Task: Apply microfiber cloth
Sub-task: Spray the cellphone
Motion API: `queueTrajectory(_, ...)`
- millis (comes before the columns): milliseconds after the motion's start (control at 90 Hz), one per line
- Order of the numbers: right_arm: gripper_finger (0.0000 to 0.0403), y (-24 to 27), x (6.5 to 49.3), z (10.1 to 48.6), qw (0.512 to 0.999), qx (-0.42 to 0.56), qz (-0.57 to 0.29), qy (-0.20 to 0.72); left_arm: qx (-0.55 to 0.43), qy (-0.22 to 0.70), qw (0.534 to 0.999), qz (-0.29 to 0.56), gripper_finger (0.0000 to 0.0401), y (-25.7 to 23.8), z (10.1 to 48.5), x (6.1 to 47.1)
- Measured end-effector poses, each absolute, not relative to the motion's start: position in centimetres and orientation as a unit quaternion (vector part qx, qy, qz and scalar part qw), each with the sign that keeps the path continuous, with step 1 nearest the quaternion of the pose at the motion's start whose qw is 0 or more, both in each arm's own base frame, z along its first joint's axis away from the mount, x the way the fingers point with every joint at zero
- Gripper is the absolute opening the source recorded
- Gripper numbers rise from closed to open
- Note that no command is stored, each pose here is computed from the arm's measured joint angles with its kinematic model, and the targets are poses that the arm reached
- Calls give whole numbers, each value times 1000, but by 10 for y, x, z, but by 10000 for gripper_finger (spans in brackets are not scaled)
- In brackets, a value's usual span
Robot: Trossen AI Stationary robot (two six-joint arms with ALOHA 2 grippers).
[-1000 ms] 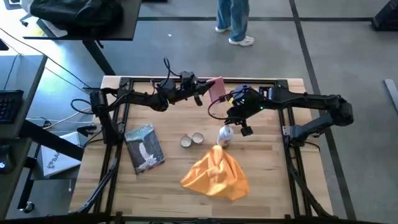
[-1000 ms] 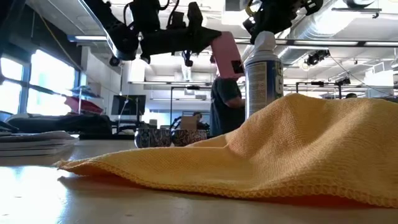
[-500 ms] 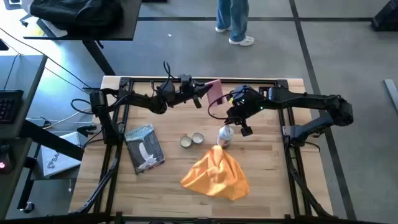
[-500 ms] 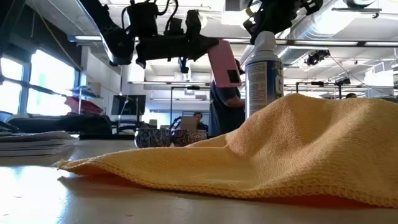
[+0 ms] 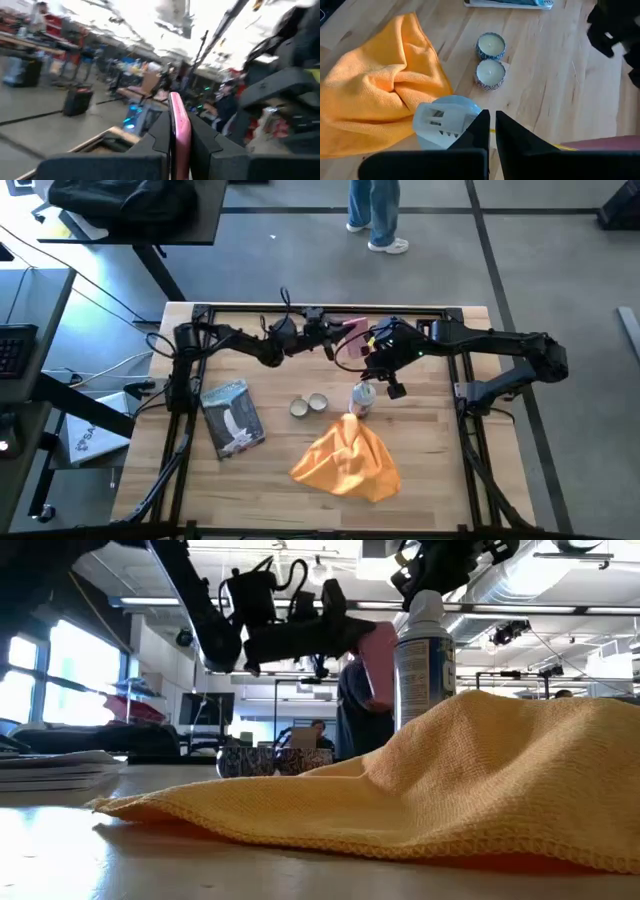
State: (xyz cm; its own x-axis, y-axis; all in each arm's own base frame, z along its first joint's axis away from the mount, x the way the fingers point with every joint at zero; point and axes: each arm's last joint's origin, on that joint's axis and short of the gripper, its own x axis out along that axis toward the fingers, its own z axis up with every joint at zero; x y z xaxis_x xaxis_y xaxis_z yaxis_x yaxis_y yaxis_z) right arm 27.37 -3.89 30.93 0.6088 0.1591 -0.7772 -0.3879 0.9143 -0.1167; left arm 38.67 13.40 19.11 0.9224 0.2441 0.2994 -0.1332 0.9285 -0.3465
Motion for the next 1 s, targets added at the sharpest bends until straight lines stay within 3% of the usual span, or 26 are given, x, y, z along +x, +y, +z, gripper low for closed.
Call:
queueTrajectory(600, 0, -39, 274, 309, 885, -145, 158, 413, -137, -178, 971, 80, 12, 123, 183, 405)
queueTrajectory(1000, 0, -39, 274, 309, 885, -145, 157, 413, -111, -218, 965, 97, 12, 153, 220, 377)
